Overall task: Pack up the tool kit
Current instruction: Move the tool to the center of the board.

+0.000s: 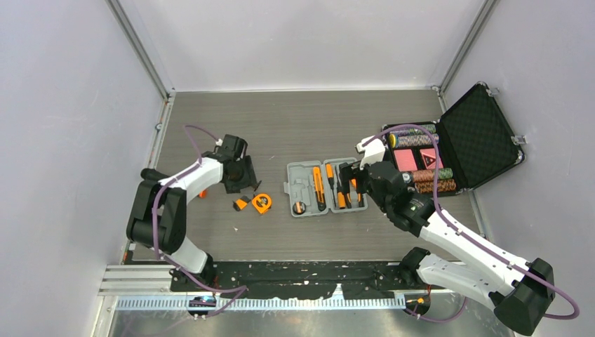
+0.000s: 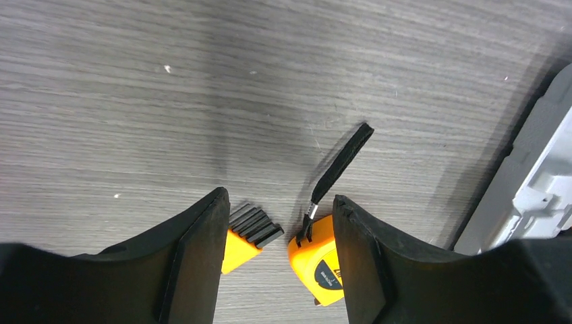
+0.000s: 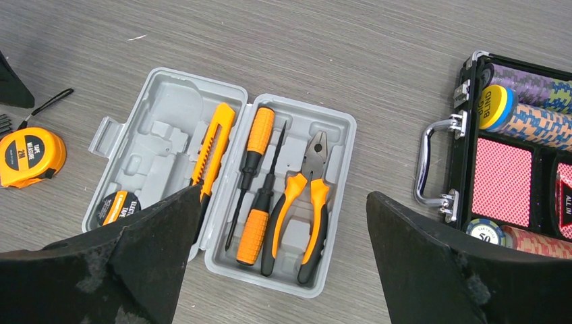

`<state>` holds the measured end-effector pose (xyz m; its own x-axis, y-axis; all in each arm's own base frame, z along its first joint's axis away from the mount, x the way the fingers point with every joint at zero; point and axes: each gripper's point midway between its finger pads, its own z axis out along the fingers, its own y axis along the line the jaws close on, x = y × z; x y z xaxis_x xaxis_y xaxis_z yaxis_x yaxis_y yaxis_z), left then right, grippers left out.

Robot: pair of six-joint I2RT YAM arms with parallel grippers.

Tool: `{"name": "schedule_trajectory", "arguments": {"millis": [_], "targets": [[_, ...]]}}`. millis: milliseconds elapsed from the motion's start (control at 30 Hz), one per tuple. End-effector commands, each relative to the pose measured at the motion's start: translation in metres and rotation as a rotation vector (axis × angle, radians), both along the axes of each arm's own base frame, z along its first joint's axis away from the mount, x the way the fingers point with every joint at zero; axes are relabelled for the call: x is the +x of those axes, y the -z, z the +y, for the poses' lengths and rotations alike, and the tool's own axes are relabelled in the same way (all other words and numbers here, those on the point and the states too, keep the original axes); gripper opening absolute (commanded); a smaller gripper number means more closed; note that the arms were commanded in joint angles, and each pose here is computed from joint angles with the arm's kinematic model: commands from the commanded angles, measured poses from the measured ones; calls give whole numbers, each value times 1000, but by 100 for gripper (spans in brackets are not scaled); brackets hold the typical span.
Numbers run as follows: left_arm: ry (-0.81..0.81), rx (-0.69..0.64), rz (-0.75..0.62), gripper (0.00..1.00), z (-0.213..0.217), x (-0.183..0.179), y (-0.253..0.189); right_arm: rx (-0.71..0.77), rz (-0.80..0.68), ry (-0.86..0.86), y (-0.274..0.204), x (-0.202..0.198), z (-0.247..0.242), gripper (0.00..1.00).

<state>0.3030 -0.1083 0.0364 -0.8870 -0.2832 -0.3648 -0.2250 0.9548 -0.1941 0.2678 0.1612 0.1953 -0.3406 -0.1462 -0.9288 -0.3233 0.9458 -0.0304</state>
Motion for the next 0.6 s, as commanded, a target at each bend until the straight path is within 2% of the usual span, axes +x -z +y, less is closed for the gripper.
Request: {"name": "schedule_trajectory", "arguments": {"millis": [0,200,567], "targets": [[42,-65,9,58,-13,-1,2,35,-35,0,-16,3,3,97],[115,-105,74,59,-26,-25,15,34,-22,-11,-13,3,6,96],[278,-168,115,57,-43,-90,6,34,-14,-29,-12,2,9,95]]}}
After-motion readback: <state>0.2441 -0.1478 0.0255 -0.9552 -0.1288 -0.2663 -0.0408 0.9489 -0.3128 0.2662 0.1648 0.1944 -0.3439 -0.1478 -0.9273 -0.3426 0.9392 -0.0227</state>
